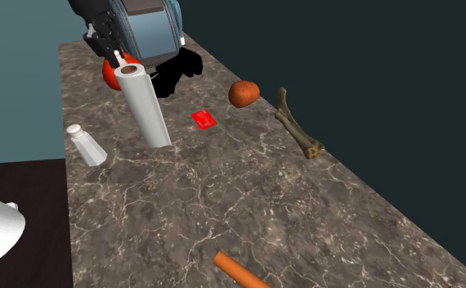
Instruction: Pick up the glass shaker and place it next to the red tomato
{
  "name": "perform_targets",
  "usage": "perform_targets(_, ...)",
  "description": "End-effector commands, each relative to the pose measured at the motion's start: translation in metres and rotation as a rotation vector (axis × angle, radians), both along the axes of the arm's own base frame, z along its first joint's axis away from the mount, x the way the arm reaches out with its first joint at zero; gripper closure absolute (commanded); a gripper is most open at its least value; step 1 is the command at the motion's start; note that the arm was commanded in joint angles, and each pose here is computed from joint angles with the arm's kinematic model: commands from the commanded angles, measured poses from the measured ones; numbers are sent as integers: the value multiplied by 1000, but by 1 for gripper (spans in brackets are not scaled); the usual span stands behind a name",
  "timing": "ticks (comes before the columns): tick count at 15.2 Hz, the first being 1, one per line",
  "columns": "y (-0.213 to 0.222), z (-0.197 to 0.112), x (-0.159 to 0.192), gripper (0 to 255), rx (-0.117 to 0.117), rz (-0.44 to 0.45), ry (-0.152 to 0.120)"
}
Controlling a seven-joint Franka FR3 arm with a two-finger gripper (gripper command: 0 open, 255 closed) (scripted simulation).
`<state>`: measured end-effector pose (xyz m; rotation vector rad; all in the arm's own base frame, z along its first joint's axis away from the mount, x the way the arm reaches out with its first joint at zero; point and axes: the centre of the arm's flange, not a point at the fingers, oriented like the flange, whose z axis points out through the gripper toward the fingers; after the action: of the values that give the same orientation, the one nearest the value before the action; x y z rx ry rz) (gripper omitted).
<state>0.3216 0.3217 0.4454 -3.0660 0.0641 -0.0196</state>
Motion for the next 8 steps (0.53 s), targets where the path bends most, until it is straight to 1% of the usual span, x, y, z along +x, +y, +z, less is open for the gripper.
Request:
perform_targets(1,-1,-11,0,255,0,0,-1)
perform_targets(8,-1,-48,0,255,0,0,-1)
